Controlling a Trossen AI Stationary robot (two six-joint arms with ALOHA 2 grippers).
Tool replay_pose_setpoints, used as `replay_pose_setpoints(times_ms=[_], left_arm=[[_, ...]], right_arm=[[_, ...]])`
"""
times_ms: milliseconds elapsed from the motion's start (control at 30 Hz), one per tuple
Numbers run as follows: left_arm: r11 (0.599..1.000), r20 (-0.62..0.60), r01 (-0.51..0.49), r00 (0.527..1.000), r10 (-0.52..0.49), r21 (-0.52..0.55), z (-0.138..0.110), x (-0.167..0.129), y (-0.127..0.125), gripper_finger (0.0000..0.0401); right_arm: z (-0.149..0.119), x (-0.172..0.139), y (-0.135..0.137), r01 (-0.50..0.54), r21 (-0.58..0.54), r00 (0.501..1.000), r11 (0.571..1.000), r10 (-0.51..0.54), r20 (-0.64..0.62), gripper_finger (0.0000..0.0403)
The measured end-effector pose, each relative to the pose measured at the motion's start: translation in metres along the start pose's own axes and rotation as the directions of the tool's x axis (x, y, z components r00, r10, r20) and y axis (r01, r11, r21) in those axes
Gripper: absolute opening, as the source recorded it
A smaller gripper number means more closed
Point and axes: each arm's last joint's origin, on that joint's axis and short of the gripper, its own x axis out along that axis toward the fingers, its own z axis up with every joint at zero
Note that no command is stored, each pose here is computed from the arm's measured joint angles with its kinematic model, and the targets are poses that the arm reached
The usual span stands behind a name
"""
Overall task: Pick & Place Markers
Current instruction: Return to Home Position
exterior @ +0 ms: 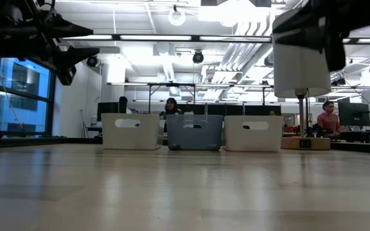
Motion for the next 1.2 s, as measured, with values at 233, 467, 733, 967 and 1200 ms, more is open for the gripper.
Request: replay_pose_setpoints(times_ms=[233, 467, 733, 967, 1200], left_arm=[[1.0, -0.002, -0.019, 1.0, 0.019, -0.001, -0.001, 0.0, 0.001, 0.0181], [0.999, -0.011, -0.035, 0.999, 0.034, -0.013, -0.002, 0.0, 0.002, 0.0182], [0.996, 0.016, -0.074, 0.997, 0.075, -0.053, -0.001, 0.0, 0.003, 0.0181], [0.99, 0.042, -0.109, 0.993, 0.113, -0.086, 0.0, 0.0, 0.004, 0.0182], [0.99, 0.041, -0.108, 0.993, 0.112, -0.086, 0.0, 0.0, 0.004, 0.0182]], right_arm=[[0.009, -0.001, -0.037, -0.115, 0.063, 0.985, 0.991, 0.106, 0.139, 0.0082], [0.034, -0.029, -0.063, -0.113, 0.03, 0.956, 0.993, 0.101, 0.276, 0.0082], [0.065, -0.049, -0.072, -0.09, -0.061, 0.94, 0.994, 0.105, 0.325, 0.0082], [0.08, -0.063, -0.08, -0.128, -0.133, 0.937, 0.983, 0.164, 0.309, 0.0082], [0.073, -0.068, -0.08, -0.272, -0.185, 0.917, 0.944, 0.313, 0.248, 0.0082]])
